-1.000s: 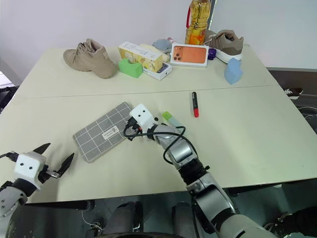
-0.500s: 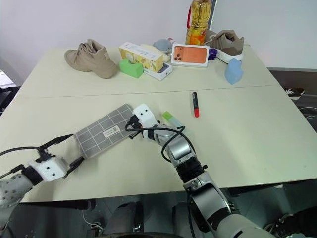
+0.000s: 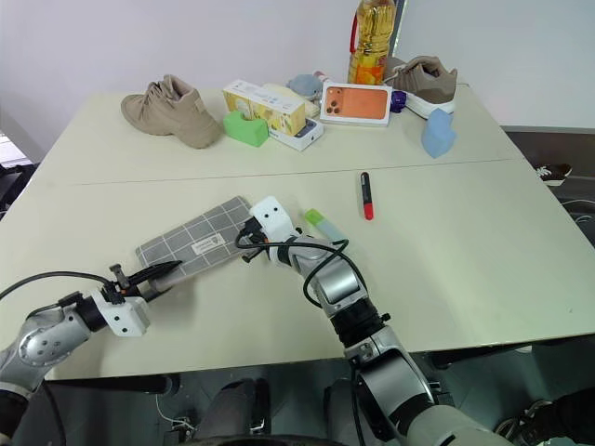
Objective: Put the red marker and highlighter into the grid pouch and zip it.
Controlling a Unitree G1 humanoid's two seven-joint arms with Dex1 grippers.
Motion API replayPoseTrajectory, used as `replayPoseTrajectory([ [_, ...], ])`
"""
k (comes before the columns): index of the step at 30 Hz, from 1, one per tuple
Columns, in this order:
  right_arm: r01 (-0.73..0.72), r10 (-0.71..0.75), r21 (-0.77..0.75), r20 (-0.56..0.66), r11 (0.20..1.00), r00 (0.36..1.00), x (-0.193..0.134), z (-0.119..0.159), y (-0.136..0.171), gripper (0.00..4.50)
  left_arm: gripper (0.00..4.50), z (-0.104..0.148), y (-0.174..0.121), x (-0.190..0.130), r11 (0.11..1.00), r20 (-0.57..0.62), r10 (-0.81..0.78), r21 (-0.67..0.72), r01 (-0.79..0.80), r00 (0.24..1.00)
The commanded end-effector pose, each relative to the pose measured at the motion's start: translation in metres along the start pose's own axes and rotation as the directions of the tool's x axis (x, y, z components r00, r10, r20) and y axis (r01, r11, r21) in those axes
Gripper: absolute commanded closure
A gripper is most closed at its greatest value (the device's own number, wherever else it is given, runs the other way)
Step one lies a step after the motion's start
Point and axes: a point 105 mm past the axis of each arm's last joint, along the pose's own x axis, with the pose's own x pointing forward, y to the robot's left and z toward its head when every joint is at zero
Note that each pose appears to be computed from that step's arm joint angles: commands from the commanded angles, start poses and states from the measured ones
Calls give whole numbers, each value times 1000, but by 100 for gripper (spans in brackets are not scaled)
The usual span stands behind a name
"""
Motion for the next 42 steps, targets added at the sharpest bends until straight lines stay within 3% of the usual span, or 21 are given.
replayPoseTrajectory([
  [1,38,-36,-23,84,999,996,-8,20,-9,450,447,0,-6,0,998,-10,14,-64,-15,1000],
  [4,59,-52,-39,162,998,986,-23,40,-24,450,447,4,5,6,974,-31,100,-202,-104,994],
  [7,76,-51,-121,195,990,980,-49,56,-44,369,450,12,18,15,916,-61,181,-353,-191,982],
  [11,62,-31,-172,179,983,983,-85,63,-63,162,450,29,30,29,862,-61,234,-449,-236,970],
  [14,48,-22,-194,132,980,991,-91,58,-64,14,450,34,32,33,846,-71,250,-469,-253,966],
  [25,106,-94,-94,124,990,988,-67,55,-66,14,450,48,29,42,847,-37,241,-479,-229,970],
  [29,95,-83,-87,136,992,987,-62,57,-63,144,450,49,28,41,850,-34,238,-476,-225,971],
  [35,56,-42,-94,146,994,988,-61,60,-53,448,450,50,26,42,854,-31,230,-472,-217,973],
  [42,12,7,-133,144,991,990,-59,62,-39,448,450,51,24,44,853,-29,228,-476,-214,973],
])
